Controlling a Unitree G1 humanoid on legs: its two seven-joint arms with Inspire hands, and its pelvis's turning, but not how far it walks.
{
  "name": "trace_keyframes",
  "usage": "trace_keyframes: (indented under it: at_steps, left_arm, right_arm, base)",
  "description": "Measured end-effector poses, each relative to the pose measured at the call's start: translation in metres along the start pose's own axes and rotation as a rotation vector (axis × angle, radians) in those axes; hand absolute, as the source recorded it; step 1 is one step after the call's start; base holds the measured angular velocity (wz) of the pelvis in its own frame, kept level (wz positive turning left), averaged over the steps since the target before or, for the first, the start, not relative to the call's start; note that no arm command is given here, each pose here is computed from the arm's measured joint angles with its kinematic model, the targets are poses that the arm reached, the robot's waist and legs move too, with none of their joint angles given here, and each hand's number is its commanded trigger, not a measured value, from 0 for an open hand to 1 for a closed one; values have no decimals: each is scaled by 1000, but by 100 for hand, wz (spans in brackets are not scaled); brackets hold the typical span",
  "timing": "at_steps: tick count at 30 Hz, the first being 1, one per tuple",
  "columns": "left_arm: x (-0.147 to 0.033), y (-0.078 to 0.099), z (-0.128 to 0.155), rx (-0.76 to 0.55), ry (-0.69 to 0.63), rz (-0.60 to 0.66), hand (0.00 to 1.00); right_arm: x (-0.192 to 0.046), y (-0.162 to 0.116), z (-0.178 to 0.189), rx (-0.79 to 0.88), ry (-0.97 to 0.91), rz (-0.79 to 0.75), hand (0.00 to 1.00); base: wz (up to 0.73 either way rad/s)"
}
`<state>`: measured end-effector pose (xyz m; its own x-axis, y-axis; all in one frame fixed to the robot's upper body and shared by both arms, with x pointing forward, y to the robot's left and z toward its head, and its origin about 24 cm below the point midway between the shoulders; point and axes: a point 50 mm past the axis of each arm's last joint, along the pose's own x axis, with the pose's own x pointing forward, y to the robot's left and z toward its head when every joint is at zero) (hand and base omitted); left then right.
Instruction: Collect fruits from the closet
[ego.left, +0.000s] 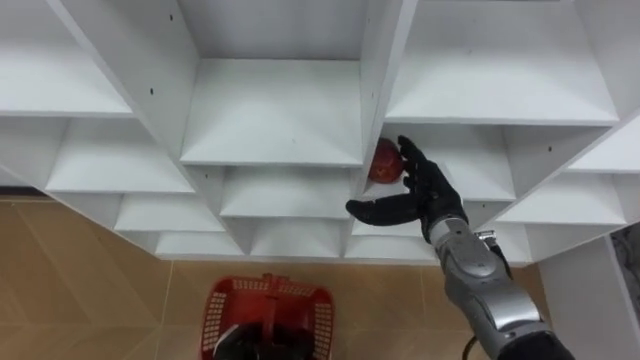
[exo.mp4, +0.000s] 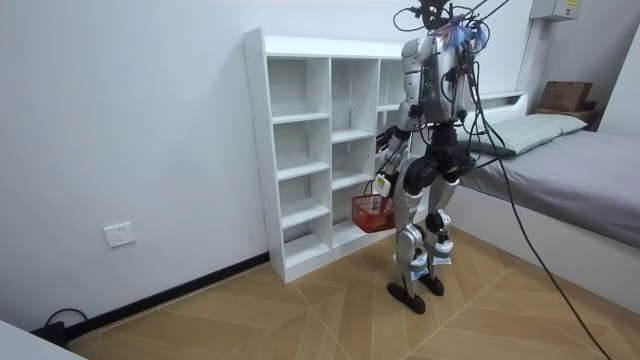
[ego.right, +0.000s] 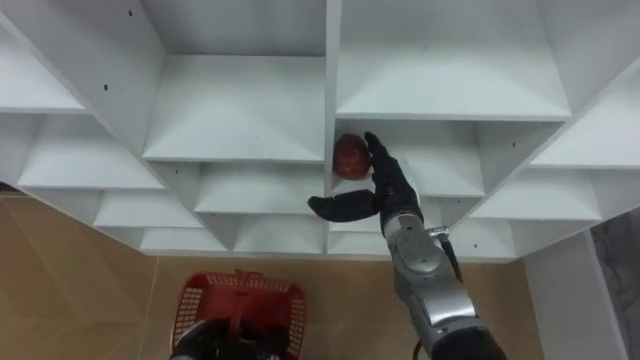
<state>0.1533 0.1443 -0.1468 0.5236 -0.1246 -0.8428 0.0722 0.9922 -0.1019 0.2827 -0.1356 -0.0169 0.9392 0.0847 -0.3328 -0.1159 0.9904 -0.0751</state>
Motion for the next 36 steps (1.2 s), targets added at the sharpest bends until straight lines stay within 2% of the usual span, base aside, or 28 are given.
trace_keyframes:
  at_steps: [15,29,36]
  left_arm:
    - [2,-8,3,28,-7,22,100]
    - [2,-3,3,37,-3,19,100]
    - [3,7,2,36,11,47,100]
  right_arm:
    - [0,5,6,12,-35,4,0]
    - [0,0,9,-124,-80,-46,0]
    - [10,-8,7,-190,-37,-57,0]
  base:
    - [2]
    - [0]
    - [2]
